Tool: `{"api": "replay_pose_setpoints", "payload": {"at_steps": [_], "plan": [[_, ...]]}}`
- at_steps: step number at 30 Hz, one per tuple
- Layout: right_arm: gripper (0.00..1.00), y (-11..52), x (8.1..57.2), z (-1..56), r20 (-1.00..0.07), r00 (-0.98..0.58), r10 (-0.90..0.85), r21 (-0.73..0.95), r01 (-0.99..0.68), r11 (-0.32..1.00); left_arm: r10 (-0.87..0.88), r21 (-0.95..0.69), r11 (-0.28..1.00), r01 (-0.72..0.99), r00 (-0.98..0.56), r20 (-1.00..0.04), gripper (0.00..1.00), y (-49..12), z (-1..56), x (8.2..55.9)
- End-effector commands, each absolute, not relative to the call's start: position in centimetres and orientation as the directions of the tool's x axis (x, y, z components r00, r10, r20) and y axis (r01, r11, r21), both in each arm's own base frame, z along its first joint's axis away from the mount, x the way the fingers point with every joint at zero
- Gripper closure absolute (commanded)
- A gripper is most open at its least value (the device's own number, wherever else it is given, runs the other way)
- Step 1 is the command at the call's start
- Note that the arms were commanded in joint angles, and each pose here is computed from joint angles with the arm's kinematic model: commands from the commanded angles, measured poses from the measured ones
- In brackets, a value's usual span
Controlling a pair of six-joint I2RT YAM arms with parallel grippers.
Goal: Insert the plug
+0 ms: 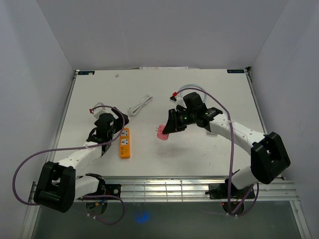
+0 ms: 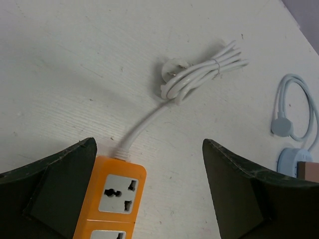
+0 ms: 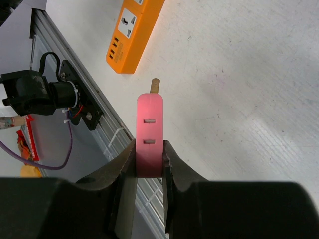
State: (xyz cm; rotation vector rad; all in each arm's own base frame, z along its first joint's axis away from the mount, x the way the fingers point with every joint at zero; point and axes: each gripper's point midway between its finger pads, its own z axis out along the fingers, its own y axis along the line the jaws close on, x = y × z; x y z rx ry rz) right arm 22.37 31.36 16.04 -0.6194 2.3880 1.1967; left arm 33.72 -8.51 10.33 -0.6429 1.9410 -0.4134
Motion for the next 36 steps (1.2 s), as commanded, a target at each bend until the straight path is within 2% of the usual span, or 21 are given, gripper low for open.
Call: {"api": "replay_pose_setpoints", "payload": {"at_steps": [1, 3, 6, 8, 16, 22, 27, 32, 34, 36], "plan": [[0.92, 32.3, 22.0, 17.3, -0.482, -0.849, -0.217, 0.687, -0.52, 0.507, -0.61, -0.516, 0.79, -0.33, -0.343, -0.714, 0.02, -7.1, 9.7, 34.7], [0.92, 32.5, 21.9, 17.6, -0.479, -0.846, -0.235, 0.689, -0.528, 0.497, -0.617, -0.52, 0.786, -0.333, -0.371, -0.694, 0.02, -7.5, 8.8, 34.9], [0.92, 32.3, 22.3, 17.5, -0.433, -0.868, -0.244, 0.678, -0.491, 0.547, -0.623, -0.518, 0.782, -0.347, -0.419, -0.66, 0.02, -8.1, 7.2, 35.3], [0.92, 31.9, 22.0, 16.5, -0.372, -0.887, -0.274, 0.664, -0.46, 0.589, -0.628, -0.524, 0.778, -0.346, -0.448, -0.636, 0.02, -8.6, 6.1, 35.1], [0.92, 30.6, 23.0, 15.9, -0.355, -0.904, -0.238, 0.594, -0.415, 0.689, -0.708, -0.641, 0.69, -0.336, -0.501, -0.498, 0.04, -11.9, 4.0, 33.0], [0.92, 29.2, 22.9, 15.0, -0.3, -0.929, -0.216, 0.54, -0.352, 0.764, -0.714, -0.667, 0.683, -0.296, -0.46, -0.527, 0.07, -15.9, 5.1, 30.6], [0.92, 28.8, 22.4, 15.0, -0.256, -0.941, -0.223, 0.545, -0.331, 0.77, -0.754, -0.717, 0.622, -0.314, -0.488, -0.44, 0.11, -19.5, 4.7, 28.7], [0.92, 28.8, 21.8, 15.0, -0.215, -0.947, -0.239, 0.564, -0.321, 0.761, -0.701, -0.683, 0.676, -0.278, -0.529, -0.478, 0.11, -22.9, 4.4, 28.8], [0.92, 29.2, 21.8, 15.2, -0.205, -0.934, -0.291, 0.575, -0.356, 0.737, -0.712, -0.679, 0.671, -0.298, -0.513, -0.479, 0.07, -22.5, 4.5, 28.9], [0.92, 29.2, 21.1, 15.1, -0.14, -0.928, -0.346, 0.586, -0.359, 0.727, -0.722, -0.689, 0.668, -0.282, -0.473, -0.506, 0.06, -21.6, 5.9, 29.3]]}}
